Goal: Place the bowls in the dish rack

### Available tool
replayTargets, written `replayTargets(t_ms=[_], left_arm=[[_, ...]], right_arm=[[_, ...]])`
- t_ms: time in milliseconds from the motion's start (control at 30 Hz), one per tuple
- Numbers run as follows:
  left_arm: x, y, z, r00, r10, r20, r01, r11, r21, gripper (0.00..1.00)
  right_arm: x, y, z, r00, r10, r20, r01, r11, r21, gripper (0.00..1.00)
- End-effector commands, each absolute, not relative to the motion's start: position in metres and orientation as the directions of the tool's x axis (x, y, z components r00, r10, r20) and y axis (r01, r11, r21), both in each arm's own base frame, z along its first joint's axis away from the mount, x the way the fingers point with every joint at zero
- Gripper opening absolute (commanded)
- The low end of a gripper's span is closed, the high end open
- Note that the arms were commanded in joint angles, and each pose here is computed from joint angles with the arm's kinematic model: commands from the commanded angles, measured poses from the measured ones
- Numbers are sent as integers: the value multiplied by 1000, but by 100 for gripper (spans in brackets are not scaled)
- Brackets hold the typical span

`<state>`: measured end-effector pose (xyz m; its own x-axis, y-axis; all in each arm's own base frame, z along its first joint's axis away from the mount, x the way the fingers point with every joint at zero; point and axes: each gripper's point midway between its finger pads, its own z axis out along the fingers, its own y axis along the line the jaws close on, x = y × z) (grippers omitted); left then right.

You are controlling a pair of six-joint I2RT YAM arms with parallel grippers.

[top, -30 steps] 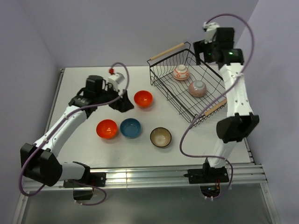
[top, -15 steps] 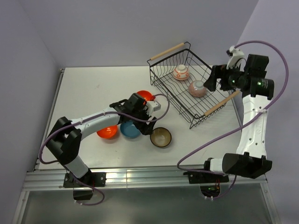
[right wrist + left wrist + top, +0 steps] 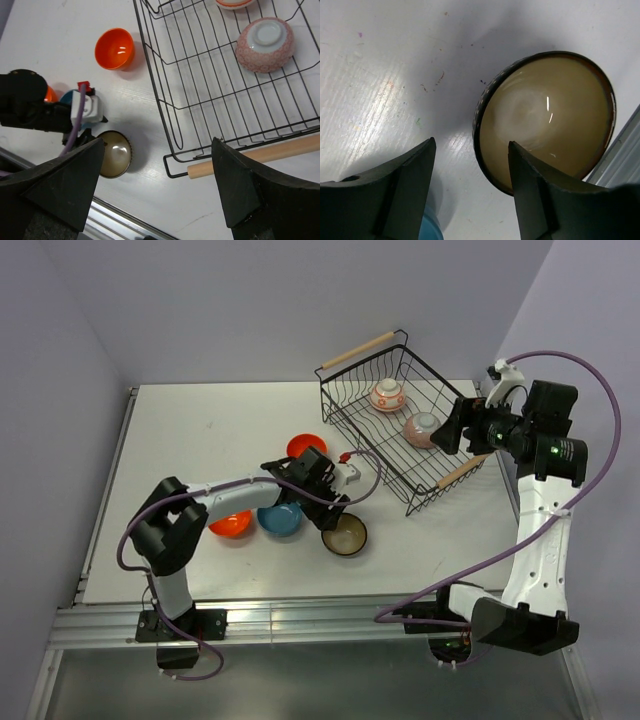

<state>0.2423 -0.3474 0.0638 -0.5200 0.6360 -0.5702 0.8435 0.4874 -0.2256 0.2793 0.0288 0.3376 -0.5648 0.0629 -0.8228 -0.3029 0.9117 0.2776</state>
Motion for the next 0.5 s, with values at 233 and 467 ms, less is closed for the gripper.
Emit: replayTargets(t_ms=[233,467], left_arm=[[250,-365,67,-501,628,-596,852,476,-215,45],[244,-371,68,-544,610,-577,831,485,-271,27]], right_arm=[[281,32,343,-545,134,-827,-285,898,334,92],[286,32,355,-519,168,-838,-275,896,350,91]])
